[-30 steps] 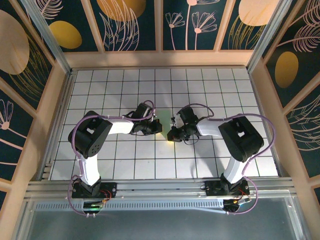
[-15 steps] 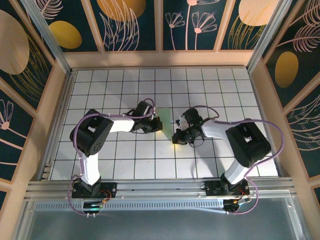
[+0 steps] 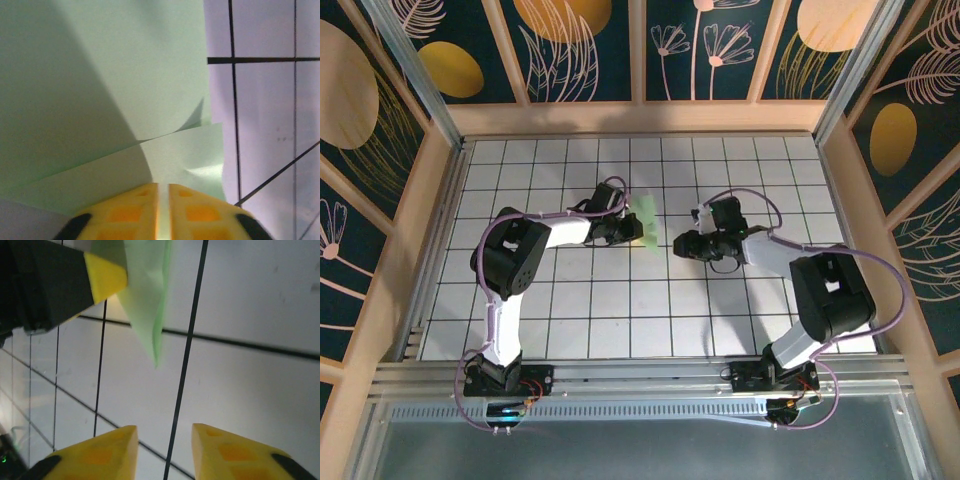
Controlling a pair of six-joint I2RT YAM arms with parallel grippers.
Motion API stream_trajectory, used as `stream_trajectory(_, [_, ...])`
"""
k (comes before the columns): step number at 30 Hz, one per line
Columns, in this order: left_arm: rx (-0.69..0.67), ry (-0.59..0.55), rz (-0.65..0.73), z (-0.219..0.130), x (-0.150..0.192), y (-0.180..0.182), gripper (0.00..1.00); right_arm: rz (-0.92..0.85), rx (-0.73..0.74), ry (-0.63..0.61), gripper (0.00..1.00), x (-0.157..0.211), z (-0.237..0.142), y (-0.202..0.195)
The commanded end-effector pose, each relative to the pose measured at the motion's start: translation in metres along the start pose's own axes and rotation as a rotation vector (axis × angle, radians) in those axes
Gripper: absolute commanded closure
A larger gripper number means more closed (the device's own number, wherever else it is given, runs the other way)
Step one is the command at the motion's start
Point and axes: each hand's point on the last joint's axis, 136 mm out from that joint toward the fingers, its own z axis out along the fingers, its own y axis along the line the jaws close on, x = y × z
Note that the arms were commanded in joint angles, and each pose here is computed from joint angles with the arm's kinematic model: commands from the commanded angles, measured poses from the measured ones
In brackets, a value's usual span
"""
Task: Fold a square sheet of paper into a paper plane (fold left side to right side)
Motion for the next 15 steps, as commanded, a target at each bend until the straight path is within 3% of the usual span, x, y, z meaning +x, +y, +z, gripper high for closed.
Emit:
stream_trajectory(1, [0.016, -0.025, 0.024, -0.015, -0.014, -0.009, 0.78, -0.140, 0.029, -0.155, 0.57, -0.049, 0.004, 0.000])
stream_trajectory(8, [0.044, -0.135, 0.004, -0.054, -0.050, -0.005, 0.61, -0.247, -0.078, -0.137, 0.54, -0.080, 0.035, 0.017])
stream_trajectory(15, [0.064, -0.159, -0.067, -0.062, -0.058, 0.014, 0.58, -0.245, -0.187, -0.083, 0.54, -0.081, 0.061, 0.031])
